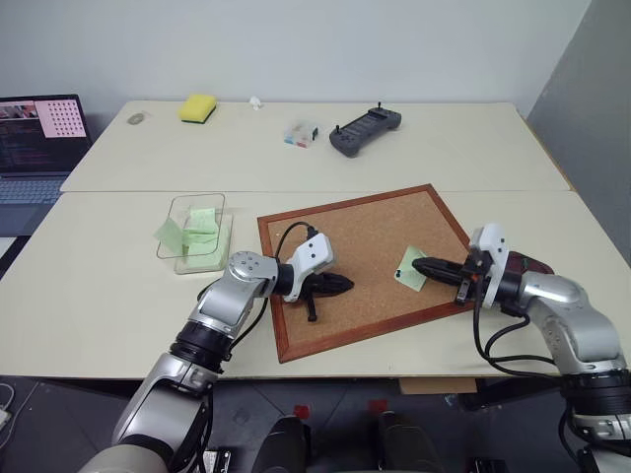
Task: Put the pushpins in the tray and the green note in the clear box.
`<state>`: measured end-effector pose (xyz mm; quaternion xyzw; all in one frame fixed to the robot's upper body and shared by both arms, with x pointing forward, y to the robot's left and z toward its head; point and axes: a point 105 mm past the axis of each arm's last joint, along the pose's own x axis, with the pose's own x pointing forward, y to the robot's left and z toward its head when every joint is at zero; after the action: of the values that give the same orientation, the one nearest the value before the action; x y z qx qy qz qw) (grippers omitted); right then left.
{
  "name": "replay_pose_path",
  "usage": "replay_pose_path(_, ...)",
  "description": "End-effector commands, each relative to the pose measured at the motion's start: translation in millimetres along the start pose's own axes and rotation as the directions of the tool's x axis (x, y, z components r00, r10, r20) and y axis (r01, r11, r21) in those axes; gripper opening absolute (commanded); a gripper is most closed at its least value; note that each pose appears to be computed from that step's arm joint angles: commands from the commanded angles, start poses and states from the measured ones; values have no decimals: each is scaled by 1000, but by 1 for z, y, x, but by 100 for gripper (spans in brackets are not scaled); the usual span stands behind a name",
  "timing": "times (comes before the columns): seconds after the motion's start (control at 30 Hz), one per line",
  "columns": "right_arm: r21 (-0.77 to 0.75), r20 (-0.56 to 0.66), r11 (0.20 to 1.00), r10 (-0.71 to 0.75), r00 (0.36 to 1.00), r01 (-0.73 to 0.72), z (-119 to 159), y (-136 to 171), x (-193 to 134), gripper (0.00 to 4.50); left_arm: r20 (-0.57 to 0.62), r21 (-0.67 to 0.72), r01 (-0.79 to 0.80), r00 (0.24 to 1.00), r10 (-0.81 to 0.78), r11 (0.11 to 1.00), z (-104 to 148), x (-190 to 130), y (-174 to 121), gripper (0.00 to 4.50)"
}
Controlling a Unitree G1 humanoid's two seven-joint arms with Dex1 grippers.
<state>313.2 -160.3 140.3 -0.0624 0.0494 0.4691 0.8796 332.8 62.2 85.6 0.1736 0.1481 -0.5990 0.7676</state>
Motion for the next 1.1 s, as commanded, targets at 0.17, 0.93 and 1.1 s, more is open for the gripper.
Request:
replay_pose_path(0.17, 74, 90, 973, -224, 970, 218, 26, -28, -33, 8, -28, -20, 46, 999, -47, 999, -9, 8, -11, 0)
replay_pose_path(0.93, 197, -175, 545, -798, 576, 815, -42, -92, -131, 8, -30, -6, 57, 998, -57, 998, -7, 9, -9, 0)
replay_pose_path(1.1, 195, -172, 546, -799, 577, 815, -43, -94, -130, 99, -33, -12, 52, 998, -52, 999, -10, 7, -10, 0)
